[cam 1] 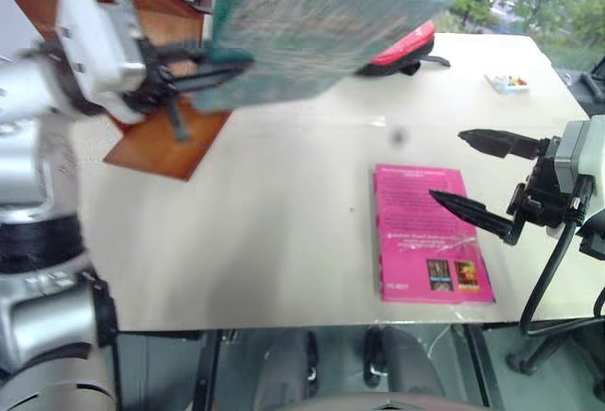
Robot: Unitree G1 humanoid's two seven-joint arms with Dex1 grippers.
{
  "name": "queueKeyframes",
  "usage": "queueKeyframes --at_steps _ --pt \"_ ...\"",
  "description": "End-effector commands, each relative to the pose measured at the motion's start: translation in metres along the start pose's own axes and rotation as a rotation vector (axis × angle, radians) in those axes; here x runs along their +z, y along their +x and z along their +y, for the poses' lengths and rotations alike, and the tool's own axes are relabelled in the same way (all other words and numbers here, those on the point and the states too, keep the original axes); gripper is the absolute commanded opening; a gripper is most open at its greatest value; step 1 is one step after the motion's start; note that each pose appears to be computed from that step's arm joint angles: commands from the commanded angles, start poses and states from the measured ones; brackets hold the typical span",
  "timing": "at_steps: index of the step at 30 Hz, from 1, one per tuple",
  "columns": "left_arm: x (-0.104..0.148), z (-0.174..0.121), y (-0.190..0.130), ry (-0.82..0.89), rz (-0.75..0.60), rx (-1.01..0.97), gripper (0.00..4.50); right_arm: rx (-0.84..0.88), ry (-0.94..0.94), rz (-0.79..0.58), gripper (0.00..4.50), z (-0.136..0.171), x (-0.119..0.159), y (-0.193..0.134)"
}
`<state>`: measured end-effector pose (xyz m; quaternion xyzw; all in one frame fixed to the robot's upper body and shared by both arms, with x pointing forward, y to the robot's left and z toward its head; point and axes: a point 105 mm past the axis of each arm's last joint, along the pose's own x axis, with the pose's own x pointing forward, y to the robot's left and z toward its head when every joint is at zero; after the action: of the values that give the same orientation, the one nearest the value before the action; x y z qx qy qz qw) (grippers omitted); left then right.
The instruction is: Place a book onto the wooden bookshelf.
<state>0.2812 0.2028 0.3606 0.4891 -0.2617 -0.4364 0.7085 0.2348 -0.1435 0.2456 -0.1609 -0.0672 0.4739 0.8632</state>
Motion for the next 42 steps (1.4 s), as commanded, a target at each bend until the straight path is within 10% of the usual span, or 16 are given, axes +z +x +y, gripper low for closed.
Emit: queueKeyframes --at_steps 1,6,16,25,33,36,42 --pt "-0.011 0.028 -0.042 0.242 0.248 -0.051 0.10 0.052 -0.042 -0.064 4.50 -0.001 0.008 0.007" --pt "-0.055 0.041 -0.088 0.288 0.598 -0.100 0.10 0.096 -0.065 -0.113 4.50 0.002 0.012 0.021" --pt "-0.101 0.028 -0.098 0.200 0.739 -0.112 0.10 0.136 -0.142 -0.255 4.50 0.013 0.040 0.048" --pt "-0.093 0.021 -0.121 0.088 0.679 -0.053 4.28 0.153 -0.146 -0.302 4.50 0.019 0.047 0.054" --pt "-0.052 0.009 -0.162 0.021 0.470 0.112 4.28 0.193 -0.111 -0.287 4.50 0.000 0.038 0.058" --pt "-0.022 -0.019 -0.141 0.192 0.313 0.038 4.28 0.204 -0.109 -0.270 4.50 -0.010 0.031 0.062" --pt "0.007 -0.096 -0.094 -0.015 0.129 0.054 3.78 0.221 -0.121 -0.239 4.50 -0.016 0.023 0.066"
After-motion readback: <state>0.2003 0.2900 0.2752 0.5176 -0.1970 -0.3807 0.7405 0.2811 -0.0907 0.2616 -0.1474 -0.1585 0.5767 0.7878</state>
